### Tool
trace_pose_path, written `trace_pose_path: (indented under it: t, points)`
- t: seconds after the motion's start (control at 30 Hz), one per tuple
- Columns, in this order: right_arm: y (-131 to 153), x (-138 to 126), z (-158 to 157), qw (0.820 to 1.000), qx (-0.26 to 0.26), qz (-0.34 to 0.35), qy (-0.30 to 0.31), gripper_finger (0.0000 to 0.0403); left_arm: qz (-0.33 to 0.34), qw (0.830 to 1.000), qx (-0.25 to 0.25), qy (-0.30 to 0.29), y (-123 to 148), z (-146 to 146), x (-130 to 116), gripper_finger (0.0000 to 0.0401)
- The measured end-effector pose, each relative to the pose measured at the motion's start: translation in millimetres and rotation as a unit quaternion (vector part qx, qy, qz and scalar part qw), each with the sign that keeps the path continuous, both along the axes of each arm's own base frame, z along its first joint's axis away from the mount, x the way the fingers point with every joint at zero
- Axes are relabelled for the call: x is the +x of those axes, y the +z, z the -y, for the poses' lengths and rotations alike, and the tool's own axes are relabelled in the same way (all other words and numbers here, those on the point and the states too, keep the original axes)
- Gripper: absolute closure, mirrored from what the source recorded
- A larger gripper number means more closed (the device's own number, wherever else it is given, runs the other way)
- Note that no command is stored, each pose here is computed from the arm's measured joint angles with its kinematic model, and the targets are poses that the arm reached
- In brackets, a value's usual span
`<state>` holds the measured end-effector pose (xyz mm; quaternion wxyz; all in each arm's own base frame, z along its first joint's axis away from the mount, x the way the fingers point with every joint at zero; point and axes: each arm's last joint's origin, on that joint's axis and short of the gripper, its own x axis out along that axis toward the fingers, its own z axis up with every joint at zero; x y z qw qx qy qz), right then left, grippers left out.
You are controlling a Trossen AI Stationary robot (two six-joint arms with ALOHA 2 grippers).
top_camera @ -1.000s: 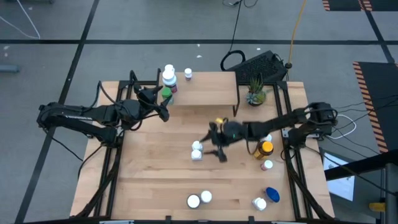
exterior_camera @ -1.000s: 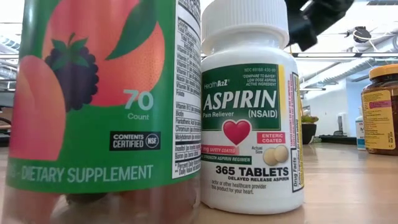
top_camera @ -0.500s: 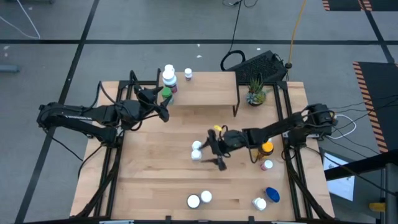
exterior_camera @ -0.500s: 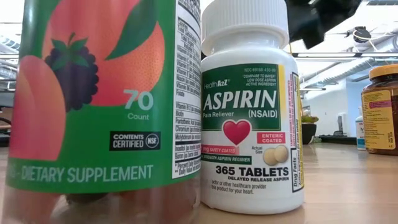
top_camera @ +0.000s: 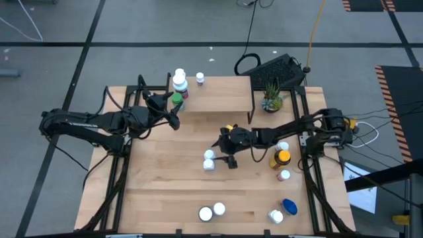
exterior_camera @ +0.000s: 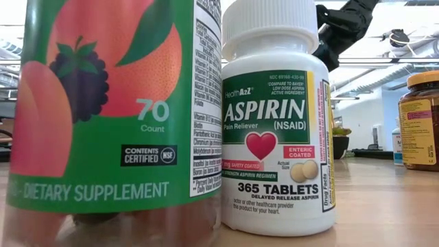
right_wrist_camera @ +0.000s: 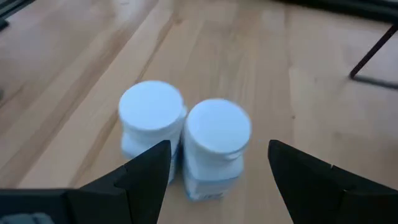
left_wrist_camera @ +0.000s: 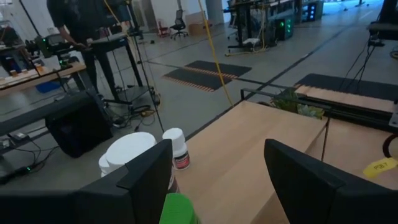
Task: Pick and place medicine bottles onto shelf by color
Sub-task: Put the white pill bottle on the shelf
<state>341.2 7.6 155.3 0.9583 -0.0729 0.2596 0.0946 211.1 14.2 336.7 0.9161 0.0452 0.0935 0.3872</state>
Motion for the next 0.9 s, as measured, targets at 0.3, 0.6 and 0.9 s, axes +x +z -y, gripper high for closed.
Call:
trace_pose_path:
  t: [0.3, 0.6, 0.9]
  points:
    - [-21, 12, 0, 1.000, -0.007, 0.028, 0.003, 0.0138, 0.009, 1.000, -0.005, 0.001, 1, 0, 0, 0.0144]
    - [-18, 14, 16, 0.998, 0.039, 0.043, -0.003, 0.0171, 0.005, 1.000, -0.002, 0.001, 1, 0, 0, 0.0144]
    - [-19, 13, 22, 0.998, 0.056, 0.037, -0.003, 0.0208, 0.005, 1.000, -0.001, 0.001, 1, 0, 0, 0.0144]
